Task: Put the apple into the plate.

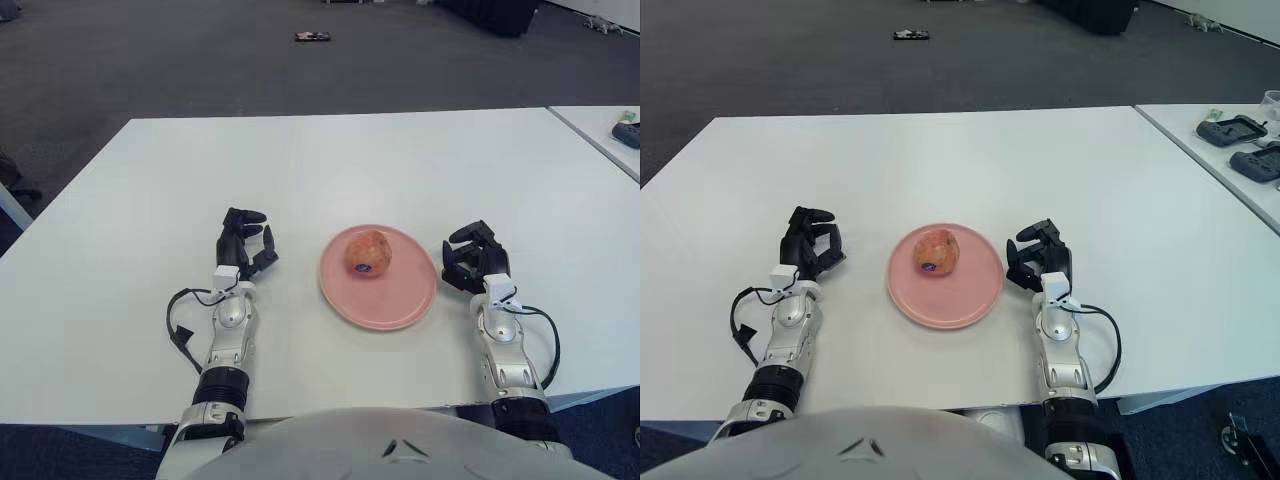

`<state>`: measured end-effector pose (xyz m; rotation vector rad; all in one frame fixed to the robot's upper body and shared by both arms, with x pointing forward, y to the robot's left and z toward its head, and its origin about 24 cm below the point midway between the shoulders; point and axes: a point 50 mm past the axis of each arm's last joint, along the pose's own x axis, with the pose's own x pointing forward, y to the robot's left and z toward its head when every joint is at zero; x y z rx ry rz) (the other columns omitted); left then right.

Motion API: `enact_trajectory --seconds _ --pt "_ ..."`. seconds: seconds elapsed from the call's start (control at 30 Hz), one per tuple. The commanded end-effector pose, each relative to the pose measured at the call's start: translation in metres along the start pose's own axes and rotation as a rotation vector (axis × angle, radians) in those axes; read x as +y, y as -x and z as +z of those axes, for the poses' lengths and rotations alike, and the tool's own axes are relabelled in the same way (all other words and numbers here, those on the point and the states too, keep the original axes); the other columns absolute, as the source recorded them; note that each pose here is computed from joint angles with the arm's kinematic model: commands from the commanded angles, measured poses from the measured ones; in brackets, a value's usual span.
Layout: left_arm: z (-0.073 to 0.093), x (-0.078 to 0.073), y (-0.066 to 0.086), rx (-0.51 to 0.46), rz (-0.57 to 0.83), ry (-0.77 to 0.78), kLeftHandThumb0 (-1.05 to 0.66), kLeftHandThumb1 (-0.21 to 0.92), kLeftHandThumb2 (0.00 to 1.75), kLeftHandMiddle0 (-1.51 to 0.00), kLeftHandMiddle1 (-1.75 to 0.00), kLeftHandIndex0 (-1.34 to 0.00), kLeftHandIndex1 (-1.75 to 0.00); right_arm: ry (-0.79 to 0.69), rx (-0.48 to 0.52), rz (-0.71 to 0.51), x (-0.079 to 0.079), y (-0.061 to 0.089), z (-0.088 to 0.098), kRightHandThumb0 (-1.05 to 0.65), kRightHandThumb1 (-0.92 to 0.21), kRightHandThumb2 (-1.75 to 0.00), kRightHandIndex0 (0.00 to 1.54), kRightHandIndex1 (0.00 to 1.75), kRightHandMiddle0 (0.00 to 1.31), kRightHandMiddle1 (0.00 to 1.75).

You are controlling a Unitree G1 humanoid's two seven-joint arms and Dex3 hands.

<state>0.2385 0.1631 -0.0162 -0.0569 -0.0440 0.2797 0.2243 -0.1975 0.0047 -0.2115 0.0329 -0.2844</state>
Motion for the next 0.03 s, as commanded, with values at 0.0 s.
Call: enact_trajectory --seconds 0.0 --pt "-0.0196 0.0061 0.0171 0.110 0.017 -0.035 -0.43 0.47 1.14 -0.72 -1.75 -0.49 -1.75 0.012 0.022 0.010 -0.0002 0.0027 -0.0062 -0.41 -0.56 -1.02 0.67 1.53 0.42 1.75"
